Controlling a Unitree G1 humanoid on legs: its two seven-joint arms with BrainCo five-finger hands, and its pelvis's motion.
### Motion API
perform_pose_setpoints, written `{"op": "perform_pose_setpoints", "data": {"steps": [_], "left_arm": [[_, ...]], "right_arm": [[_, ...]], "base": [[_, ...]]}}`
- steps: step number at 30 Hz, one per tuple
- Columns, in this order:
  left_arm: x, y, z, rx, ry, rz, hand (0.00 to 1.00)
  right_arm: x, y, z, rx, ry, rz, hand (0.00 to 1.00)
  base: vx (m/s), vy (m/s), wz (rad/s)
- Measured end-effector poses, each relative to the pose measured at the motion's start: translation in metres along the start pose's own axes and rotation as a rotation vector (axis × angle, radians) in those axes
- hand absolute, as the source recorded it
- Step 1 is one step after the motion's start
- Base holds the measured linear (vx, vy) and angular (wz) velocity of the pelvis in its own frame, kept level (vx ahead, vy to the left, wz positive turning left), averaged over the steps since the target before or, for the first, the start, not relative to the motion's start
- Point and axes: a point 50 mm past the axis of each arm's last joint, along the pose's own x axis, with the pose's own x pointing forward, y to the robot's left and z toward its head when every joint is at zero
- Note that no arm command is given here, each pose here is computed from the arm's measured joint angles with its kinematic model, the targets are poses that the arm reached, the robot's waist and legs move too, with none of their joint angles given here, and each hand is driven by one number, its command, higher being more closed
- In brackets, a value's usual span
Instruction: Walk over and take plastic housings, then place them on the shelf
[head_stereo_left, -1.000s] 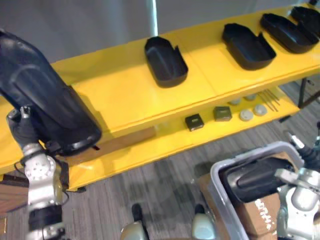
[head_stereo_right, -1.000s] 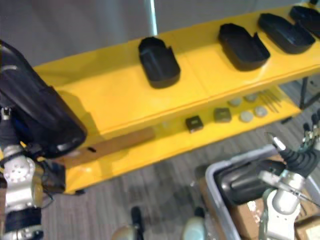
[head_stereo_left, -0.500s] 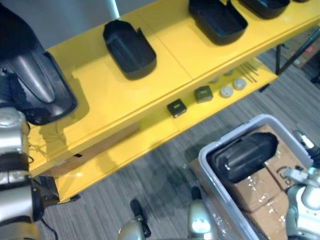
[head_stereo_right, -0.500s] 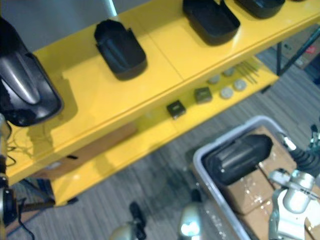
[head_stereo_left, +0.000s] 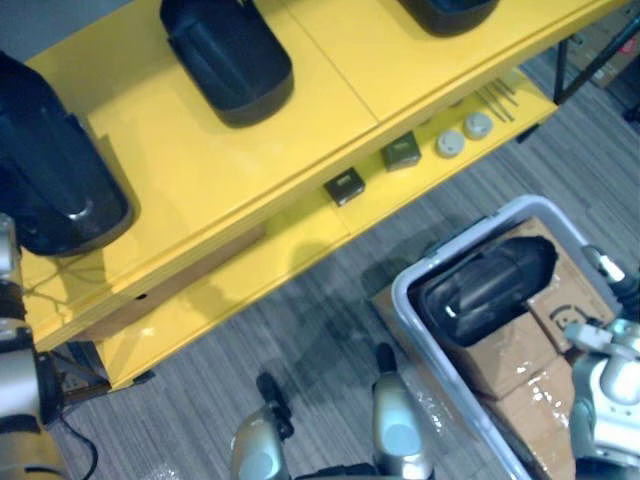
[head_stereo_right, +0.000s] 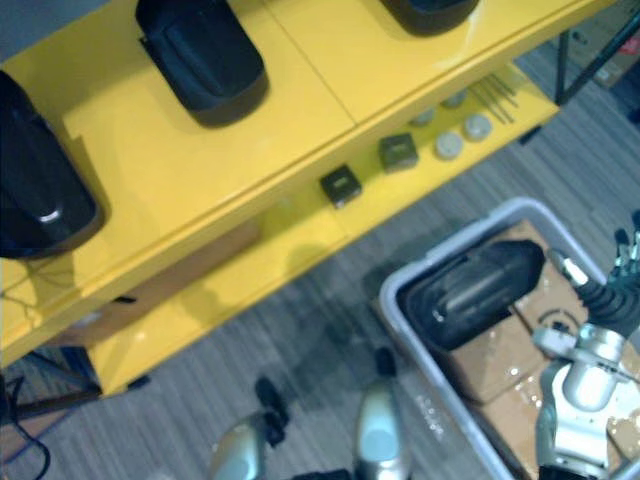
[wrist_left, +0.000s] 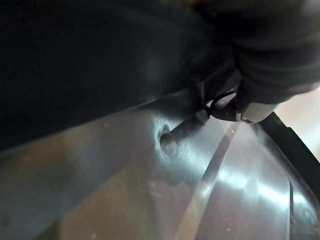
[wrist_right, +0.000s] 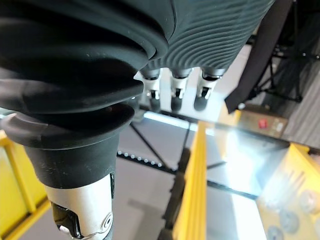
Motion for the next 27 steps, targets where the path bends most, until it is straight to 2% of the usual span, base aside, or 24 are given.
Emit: {"op": "perform_pose_setpoints", "data": {"steps": [10,14,27], "left_arm": [[0.002,0.013,-0.002,0.031,0.035,0.043,1.00],[0.002,0.024,0.009,0.007,0.008,0.089,1.00],[0.002,0.027,0.018,-0.046,-0.041,0.161,1.00]], "right_arm": [[0.006,0.002,0.000,0.034,0.000,-0.014,0.00],[0.008,0.001,-0.001,0.035,0.005,-0.018,0.00],[0.017,0.002,0.004,0.041,-0.024,-0.005,0.00]], "base": [[-0.02,-0.005,0.03],[0.00,0.000,0.00],[0.00,-0.002,-0.01]]}}
